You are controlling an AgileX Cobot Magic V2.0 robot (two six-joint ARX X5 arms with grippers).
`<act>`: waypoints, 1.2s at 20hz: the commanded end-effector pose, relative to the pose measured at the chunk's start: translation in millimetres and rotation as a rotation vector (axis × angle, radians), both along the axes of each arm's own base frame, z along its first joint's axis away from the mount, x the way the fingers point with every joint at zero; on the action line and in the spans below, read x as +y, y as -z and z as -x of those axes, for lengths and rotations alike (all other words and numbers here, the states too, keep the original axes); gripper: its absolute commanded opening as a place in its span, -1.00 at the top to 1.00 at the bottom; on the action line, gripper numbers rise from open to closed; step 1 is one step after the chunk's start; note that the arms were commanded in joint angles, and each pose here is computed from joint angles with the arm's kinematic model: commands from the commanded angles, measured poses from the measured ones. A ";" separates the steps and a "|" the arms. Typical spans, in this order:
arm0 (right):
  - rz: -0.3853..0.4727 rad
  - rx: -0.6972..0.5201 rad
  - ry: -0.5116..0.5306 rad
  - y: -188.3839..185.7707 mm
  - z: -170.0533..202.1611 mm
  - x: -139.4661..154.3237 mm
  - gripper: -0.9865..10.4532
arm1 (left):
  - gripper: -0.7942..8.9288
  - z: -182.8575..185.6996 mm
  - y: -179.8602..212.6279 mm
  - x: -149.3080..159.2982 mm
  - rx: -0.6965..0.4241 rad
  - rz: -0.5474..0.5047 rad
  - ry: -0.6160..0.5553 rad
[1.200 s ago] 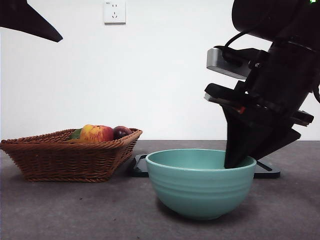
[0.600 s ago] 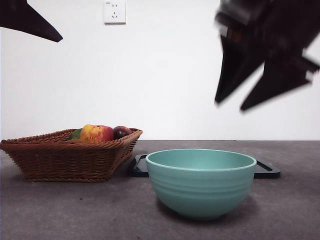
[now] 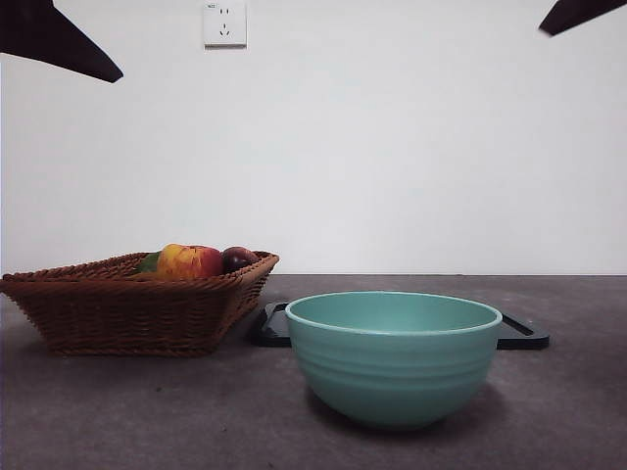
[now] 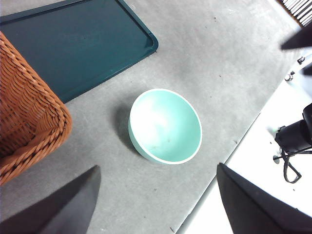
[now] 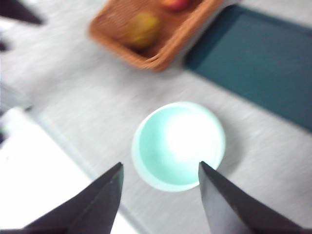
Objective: Pick up the wifruite, put it on the bowl, pick up the plate, put it on desk
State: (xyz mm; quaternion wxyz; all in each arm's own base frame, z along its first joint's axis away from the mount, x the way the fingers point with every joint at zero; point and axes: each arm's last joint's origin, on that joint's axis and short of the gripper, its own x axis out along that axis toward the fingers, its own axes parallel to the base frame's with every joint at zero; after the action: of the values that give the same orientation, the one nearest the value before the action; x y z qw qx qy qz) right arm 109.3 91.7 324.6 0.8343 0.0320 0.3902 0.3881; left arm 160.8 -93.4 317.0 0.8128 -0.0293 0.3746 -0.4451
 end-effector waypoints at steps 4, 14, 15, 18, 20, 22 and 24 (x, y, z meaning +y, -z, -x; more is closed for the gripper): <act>0.004 0.020 -0.040 -3.8 10.5 -5.3 0.40 | 0.07 -1.1 -6.1 -1.6 -0.025 0.010 0.013; 0.005 0.020 -0.040 -3.6 10.1 -5.0 0.40 | 0.07 -1.1 -6.1 -1.6 -0.026 0.010 0.013; 0.005 0.021 -0.040 -3.6 10.1 -5.0 0.40 | 0.07 -1.1 -6.1 -1.6 -0.026 0.010 0.013; 0.006 0.021 -0.040 -3.6 10.1 -5.0 0.46 | 0.19 -1.1 -6.1 -1.6 -0.025 0.010 0.014; 0.007 0.019 -0.042 -3.6 10.1 -5.0 0.72 | 0.55 -1.1 -6.1 -1.6 -0.026 0.010 0.013; 0.008 0.016 -0.044 -3.6 10.1 -5.0 0.81 | 0.82 -1.1 -6.1 -1.6 -0.026 0.010 0.013; 0.008 0.016 -0.044 -3.6 10.1 -5.0 0.81 | 0.82 -1.1 -6.1 -1.6 -0.026 0.010 0.013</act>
State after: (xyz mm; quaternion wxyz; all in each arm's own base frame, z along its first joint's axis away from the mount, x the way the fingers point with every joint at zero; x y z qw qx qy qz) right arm 98.8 84.9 323.5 0.8222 0.0295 0.4086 0.3951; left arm 160.9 -93.4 317.0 0.8129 -0.0293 0.3744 -0.4451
